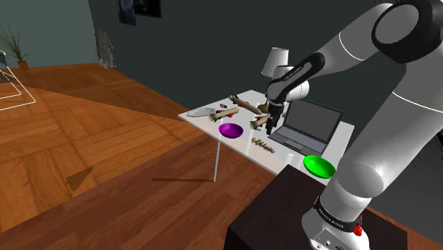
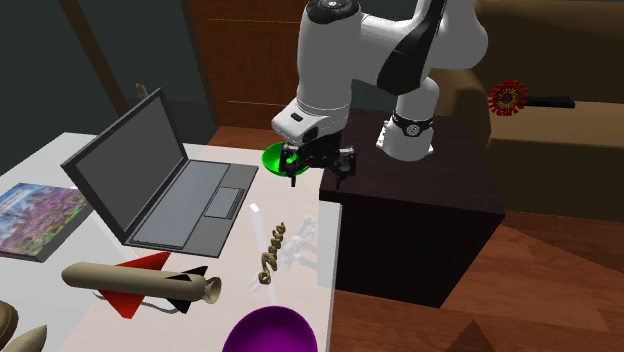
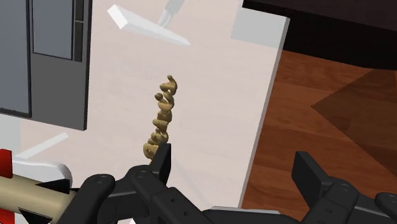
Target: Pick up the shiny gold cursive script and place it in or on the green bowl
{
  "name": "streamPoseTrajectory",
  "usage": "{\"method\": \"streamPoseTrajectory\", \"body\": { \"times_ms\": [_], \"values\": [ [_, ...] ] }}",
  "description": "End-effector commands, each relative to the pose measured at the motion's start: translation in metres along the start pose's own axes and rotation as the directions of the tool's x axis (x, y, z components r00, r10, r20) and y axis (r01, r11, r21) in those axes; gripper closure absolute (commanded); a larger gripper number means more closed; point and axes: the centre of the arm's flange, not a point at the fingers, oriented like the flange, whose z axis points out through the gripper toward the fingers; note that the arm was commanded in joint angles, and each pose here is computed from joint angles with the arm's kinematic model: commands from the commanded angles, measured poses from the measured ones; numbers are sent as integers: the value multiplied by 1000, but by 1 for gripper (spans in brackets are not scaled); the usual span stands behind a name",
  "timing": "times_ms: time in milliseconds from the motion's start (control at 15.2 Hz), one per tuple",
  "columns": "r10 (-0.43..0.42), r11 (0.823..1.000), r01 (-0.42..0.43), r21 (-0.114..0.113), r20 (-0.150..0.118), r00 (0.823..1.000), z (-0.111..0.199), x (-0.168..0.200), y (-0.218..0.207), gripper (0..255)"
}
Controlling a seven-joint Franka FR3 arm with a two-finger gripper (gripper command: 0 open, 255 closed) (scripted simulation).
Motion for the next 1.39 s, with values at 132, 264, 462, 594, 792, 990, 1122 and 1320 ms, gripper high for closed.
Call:
{"method": "streamPoseTrajectory", "body": {
  "times_ms": [132, 264, 462, 594, 792, 990, 1122, 1320],
  "values": [
    [-8, 1000, 8, 8, 1, 1000, 41, 13, 31, 0],
    [-12, 1000, 12, 13, 2, 1000, 63, 19, 45, 0],
    [-18, 1000, 18, 20, 3, 1000, 96, 28, 66, 0],
    [-22, 999, 22, 25, 4, 1000, 119, 34, 80, 0],
    [-25, 999, 25, 29, 5, 1000, 145, 40, 93, 0],
    [-25, 999, 25, 29, 5, 1000, 161, 40, 92, 0],
    [-25, 999, 25, 29, 5, 1000, 171, 39, 92, 0],
    [-25, 999, 25, 30, 5, 1000, 180, 39, 92, 0]
  ]
}}
